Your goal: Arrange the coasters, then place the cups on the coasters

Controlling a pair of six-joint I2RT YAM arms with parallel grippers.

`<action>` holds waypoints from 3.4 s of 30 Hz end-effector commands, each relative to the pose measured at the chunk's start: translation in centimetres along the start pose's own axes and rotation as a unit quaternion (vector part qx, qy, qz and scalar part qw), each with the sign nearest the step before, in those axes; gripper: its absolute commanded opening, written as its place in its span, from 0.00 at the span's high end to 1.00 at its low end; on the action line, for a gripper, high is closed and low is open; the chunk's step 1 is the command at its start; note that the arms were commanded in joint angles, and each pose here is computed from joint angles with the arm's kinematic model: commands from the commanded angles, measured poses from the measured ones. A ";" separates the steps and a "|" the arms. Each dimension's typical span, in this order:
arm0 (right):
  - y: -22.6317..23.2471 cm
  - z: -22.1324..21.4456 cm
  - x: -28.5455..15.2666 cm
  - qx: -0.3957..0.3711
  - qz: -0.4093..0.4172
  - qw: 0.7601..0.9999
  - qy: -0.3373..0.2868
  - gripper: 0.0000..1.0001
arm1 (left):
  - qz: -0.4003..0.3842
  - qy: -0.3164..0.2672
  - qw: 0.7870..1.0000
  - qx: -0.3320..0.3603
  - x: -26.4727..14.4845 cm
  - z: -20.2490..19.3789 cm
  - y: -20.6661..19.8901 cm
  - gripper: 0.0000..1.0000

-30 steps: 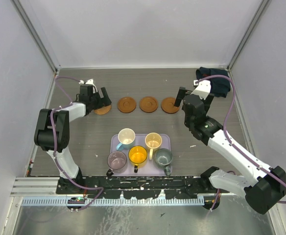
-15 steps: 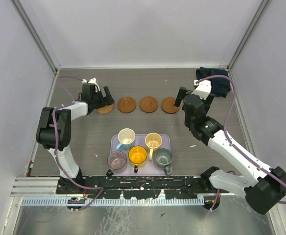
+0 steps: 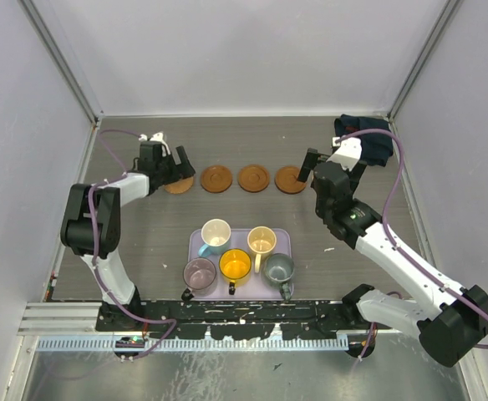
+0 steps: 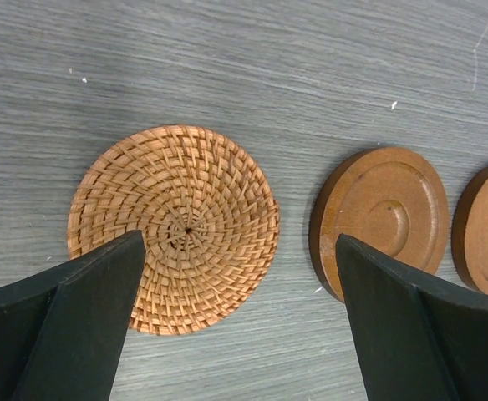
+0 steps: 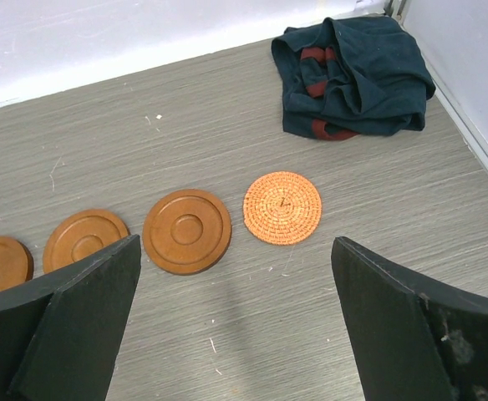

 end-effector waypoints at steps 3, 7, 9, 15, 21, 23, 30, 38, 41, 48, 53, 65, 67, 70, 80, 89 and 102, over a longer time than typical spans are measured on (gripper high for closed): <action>0.1 0.3 0.2 0.020 -0.004 1.000 -0.014 0.00 | -0.023 -0.113 0.993 0.018 -4.2 6.5 -2.2 0.02; 0.0 0.0 0.5 0.031 -0.024 0.999 -0.019 0.00 | -0.026 -0.148 0.988 0.029 -6.8 8.6 -2.9 0.02; -0.1 -0.1 0.6 0.031 -0.029 0.999 -0.019 0.00 | -0.022 -0.158 0.987 0.031 -8.0 9.1 -3.0 0.02; -1.2 -0.3 0.3 0.031 -0.052 0.998 -0.025 0.00 | 0.006 -0.164 0.986 0.027 -11.8 8.6 -2.6 0.02; -2.5 -0.5 -0.9 0.044 -0.051 0.998 -0.018 0.00 | 0.004 -0.136 0.990 -0.032 -14.1 6.7 -1.6 0.02; -2.8 -0.5 -1.5 0.041 -0.037 0.998 -0.012 0.00 | -0.022 -0.110 0.993 -0.038 -14.6 6.0 -1.8 0.02; -4.0 -0.7 -3.3 0.030 -0.018 0.999 0.022 0.06 | -0.067 -0.134 0.989 -0.009 -17.8 4.5 -2.8 0.02; -3.3 -4.2 -4.7 0.023 0.017 0.990 0.140 0.21 | -0.057 -0.189 0.980 0.038 -22.7 1.5 -3.5 0.02; -3.0 -5.5 -5.8 0.020 0.035 0.985 0.168 0.23 | -0.046 -0.205 0.977 0.047 -24.0 0.5 -3.5 0.02; -1.8 -8.0 -8.1 -0.008 0.068 0.968 0.242 0.30 | -0.021 -0.177 0.981 0.071 -23.8 -1.8 -3.7 0.02; -0.8 -8.9 -10.4 -0.017 0.098 0.953 0.285 0.31 | 0.005 -0.161 0.983 0.094 -23.2 -3.4 -4.2 0.02; -2.6 -11.1 -15.7 -0.036 0.151 0.917 0.368 0.35 | 0.004 -0.143 0.986 0.088 -22.5 -3.9 -4.7 0.02; -2.8 -11.2 -16.0 -0.042 0.160 0.913 0.373 0.33 | 0.008 -0.141 0.986 0.087 -22.4 -3.9 -4.7 0.02; -2.3 -11.3 -15.7 -0.057 0.169 0.914 0.365 0.31 | 0.011 -0.135 0.987 0.084 -22.1 -4.0 -4.7 0.02; 3.2 -12.9 -14.2 -0.064 0.226 0.908 0.346 0.27 | 0.004 -0.128 0.989 0.080 -21.8 -4.6 -4.7 0.02; 5.5 -14.4 -13.5 -0.096 0.241 0.897 0.359 0.17 | 0.003 -0.123 0.989 0.083 -21.0 -4.7 -4.8 0.02; 5.2 -17.1 -12.8 -0.162 0.211 0.882 0.388 0.14 | 0.005 -0.124 0.989 0.079 -20.6 -4.7 -4.8 0.02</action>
Point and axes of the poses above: each gripper's point midway between its finger pads, its own x axis out along the fingers, its own y axis along the line the jaws close on, z = x × y, the point moved 7 cm from there along -x, back along the fingers, and after that the axes turned 10 degrees about x, right-handed, at the moved point
